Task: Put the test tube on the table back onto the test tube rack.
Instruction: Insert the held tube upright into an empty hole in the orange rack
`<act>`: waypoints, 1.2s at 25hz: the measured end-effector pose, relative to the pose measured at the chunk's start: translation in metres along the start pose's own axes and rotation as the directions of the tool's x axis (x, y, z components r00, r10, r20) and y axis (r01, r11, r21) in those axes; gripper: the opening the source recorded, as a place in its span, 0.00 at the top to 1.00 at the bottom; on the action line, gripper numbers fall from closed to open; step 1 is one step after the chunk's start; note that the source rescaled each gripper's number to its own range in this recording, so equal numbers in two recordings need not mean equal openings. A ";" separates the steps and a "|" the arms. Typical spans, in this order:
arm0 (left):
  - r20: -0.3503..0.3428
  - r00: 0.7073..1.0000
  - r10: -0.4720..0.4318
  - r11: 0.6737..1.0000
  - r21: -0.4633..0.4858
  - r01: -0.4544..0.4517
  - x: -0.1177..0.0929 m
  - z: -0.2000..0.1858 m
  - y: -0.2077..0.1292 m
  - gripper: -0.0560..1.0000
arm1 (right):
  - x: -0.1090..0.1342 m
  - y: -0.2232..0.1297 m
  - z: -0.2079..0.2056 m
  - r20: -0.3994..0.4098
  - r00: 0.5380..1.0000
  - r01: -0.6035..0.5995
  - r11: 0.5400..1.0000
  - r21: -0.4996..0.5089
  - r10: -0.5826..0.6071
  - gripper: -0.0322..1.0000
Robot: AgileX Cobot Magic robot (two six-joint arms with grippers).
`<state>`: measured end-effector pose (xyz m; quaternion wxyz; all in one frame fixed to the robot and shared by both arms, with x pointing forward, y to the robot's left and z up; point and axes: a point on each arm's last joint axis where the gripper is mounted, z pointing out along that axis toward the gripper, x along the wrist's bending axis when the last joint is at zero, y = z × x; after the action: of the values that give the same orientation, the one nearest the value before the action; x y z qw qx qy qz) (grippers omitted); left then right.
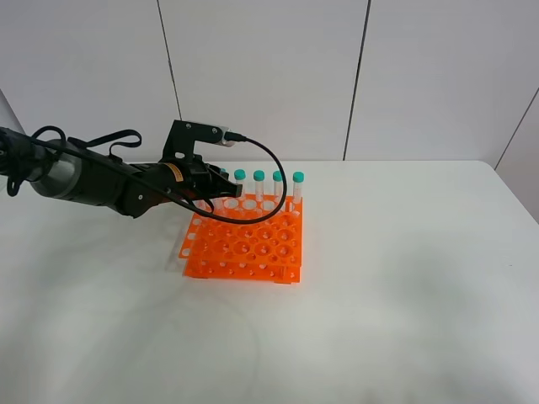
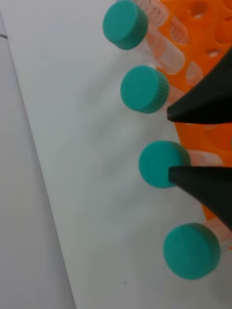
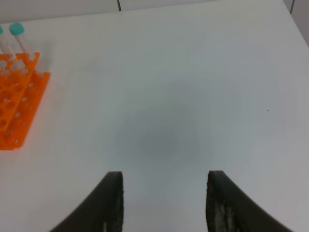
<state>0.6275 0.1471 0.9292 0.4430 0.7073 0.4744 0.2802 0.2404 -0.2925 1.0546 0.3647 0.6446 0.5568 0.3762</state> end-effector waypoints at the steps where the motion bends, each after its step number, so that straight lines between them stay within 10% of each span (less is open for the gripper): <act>1: 0.001 1.000 0.002 1.000 -0.001 -0.002 0.000 0.000 0.001 0.94 | 0.000 0.000 0.000 0.000 1.000 0.000 1.000 0.000 0.000 0.24; 30: 0.017 1.000 0.012 1.000 -0.011 -0.011 -0.008 0.002 0.008 0.95 | 0.000 0.000 0.000 0.000 1.000 0.000 1.000 0.000 0.000 0.24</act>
<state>0.6299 0.1380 0.9359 0.4492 0.7099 0.4650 0.2793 0.2404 -0.2925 1.0546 0.3647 0.6446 0.5568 0.3762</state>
